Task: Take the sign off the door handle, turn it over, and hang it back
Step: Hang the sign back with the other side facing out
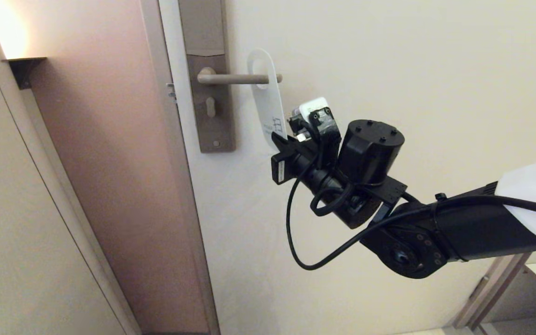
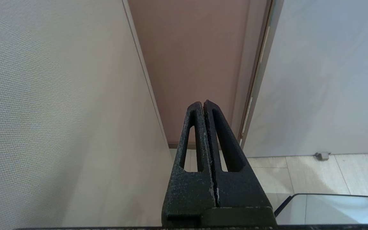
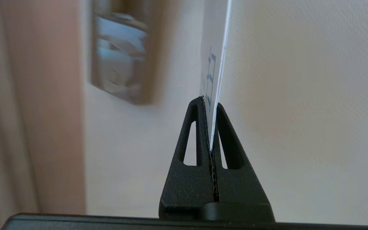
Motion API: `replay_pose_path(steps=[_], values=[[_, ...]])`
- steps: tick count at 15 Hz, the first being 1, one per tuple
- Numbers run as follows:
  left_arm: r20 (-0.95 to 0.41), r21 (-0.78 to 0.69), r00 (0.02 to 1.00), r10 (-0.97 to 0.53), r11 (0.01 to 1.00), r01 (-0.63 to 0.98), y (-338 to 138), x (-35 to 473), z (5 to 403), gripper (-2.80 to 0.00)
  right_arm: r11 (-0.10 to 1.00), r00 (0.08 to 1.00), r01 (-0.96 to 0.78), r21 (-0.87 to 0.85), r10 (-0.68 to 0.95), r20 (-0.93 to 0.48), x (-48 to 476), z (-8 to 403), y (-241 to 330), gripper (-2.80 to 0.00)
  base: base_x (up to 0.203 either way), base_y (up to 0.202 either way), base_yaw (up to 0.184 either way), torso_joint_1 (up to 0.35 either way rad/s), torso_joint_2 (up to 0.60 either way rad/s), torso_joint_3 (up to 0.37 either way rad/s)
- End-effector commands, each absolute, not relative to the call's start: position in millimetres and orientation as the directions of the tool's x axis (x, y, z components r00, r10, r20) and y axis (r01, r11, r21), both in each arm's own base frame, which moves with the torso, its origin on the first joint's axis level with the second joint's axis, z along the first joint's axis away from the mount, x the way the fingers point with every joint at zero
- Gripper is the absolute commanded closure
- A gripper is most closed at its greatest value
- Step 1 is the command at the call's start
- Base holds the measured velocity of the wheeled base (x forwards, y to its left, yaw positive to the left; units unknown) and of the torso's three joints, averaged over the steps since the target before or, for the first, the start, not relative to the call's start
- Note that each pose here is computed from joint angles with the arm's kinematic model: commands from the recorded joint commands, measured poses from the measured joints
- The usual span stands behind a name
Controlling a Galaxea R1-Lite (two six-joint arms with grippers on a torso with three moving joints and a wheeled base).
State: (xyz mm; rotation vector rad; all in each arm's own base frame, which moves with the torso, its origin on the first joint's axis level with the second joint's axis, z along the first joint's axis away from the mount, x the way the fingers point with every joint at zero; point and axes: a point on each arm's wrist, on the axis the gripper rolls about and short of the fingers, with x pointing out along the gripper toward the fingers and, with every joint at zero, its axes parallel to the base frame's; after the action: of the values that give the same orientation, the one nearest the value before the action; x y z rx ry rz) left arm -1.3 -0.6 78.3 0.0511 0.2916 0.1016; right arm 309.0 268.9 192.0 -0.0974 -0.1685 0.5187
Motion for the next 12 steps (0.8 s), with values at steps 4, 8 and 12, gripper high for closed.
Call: replay_pose_path(steps=[4, 8, 12], values=[[-0.286, 0.065, 0.952, 0.108, 0.994, -0.093, -1, -1, 78, 0.00, 0.878, 0.875, -0.459, -0.134, 0.473, 0.103, 307, 187, 272, 0.00, 0.000, 0.000, 0.000, 0.000, 0.00, 0.000], [-0.286, 0.065, 0.952, 0.108, 0.994, -0.093, -1, -1, 78, 0.00, 0.868, 0.864, -0.480, -0.124, 0.493, 0.103, 296, 188, 284, 0.00, 0.000, 0.000, 0.000, 0.000, 0.00, 0.000], [-0.286, 0.065, 0.952, 0.109, 0.993, -0.094, -1, -1, 78, 0.00, 0.852, 0.848, -0.508, -0.125, 0.520, 0.098, 290, 184, 296, 0.00, 0.000, 0.000, 0.000, 0.000, 0.00, 0.000]])
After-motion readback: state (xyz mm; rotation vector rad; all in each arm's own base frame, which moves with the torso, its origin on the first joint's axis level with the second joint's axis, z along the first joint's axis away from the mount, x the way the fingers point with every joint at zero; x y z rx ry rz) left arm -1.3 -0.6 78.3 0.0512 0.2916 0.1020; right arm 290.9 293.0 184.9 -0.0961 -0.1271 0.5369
